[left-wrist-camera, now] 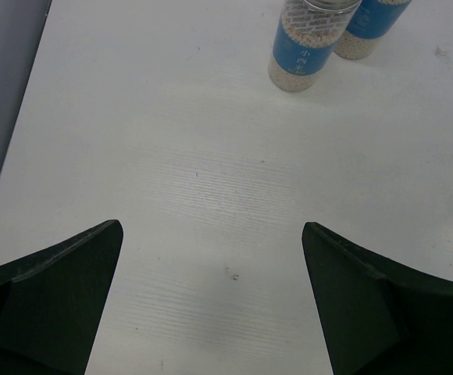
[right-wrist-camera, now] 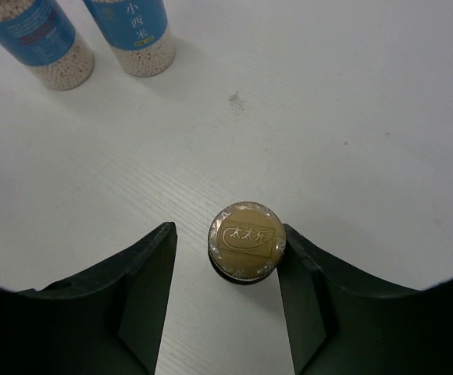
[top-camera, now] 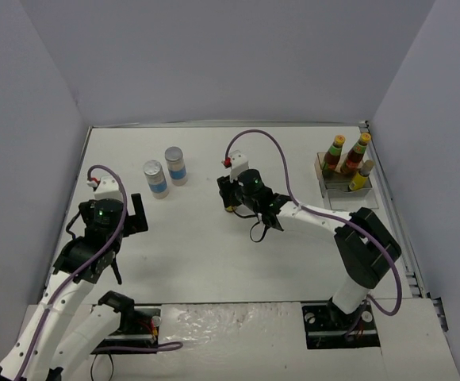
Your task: Organize the condiment bottles
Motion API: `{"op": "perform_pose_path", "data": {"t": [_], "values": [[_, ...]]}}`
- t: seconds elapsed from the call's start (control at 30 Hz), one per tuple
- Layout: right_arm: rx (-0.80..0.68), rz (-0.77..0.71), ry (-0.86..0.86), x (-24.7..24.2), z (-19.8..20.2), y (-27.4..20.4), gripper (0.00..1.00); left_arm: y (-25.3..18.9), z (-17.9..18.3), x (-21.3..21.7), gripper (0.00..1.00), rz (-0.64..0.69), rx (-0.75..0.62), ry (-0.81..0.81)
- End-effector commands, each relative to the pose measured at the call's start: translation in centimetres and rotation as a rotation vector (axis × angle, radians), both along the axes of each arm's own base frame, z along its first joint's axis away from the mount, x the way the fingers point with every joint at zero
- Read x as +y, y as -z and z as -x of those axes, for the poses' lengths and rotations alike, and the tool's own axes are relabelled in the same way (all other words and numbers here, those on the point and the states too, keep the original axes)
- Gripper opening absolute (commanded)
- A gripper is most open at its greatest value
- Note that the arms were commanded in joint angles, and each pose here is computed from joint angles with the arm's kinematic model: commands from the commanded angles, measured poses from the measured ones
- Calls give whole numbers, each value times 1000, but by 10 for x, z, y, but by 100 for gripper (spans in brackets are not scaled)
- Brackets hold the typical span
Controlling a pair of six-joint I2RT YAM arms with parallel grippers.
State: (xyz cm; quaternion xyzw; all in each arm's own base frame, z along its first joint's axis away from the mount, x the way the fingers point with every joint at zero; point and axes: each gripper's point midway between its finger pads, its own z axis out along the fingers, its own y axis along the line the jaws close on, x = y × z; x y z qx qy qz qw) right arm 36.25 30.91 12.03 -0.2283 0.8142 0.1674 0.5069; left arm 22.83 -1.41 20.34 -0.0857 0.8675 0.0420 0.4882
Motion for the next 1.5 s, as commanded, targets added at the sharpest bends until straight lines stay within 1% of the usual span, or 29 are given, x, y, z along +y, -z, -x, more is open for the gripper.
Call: {"op": "perform_pose_path", "data": {"t": [0.0, 0.13, 0.3, 0.43, 0.47, 0.67, 0.9, 1.03, 1.13, 1.3, 1.4, 1.47], "values": [[-125, -109, 19, 15, -18, -46, 45, -21, -11, 3, 97, 18, -91, -24], [-128, -99, 37, 11, -19, -41, 36, -21, -12, 3, 97, 19, -89, -23], [-147, -80, 86, -8, -17, -43, 23, -19, -13, 2, 97, 24, -85, -18], [-159, -68, 117, -24, -14, -47, 4, -20, -13, 0, 97, 26, -84, -11], [-160, -59, 126, -29, -13, -47, 1, -19, -14, 0, 97, 26, -83, -11], [-205, -54, 210, -69, -7, -73, 0, -19, -13, 2, 97, 27, -83, -14], [-285, -56, 389, -162, -7, -122, 0, -20, -14, 1, 97, 35, -88, -13], [-329, -55, 527, -221, -10, -145, 0, -19, -14, 1, 97, 36, -84, -10], [-341, -45, 640, -269, -19, -153, 0, -18, -15, 1, 97, 36, -80, -9], [-342, -39, 742, -324, -38, -155, 0, -19, -15, 2, 97, 37, -84, -12], [-352, -53, 751, -335, -47, -157, 0, -20, -14, 2, 97, 37, -87, -14], [-357, -53, 785, -351, -55, -154, 0, -20, -14, 3, 97, 37, -88, -16]]}}
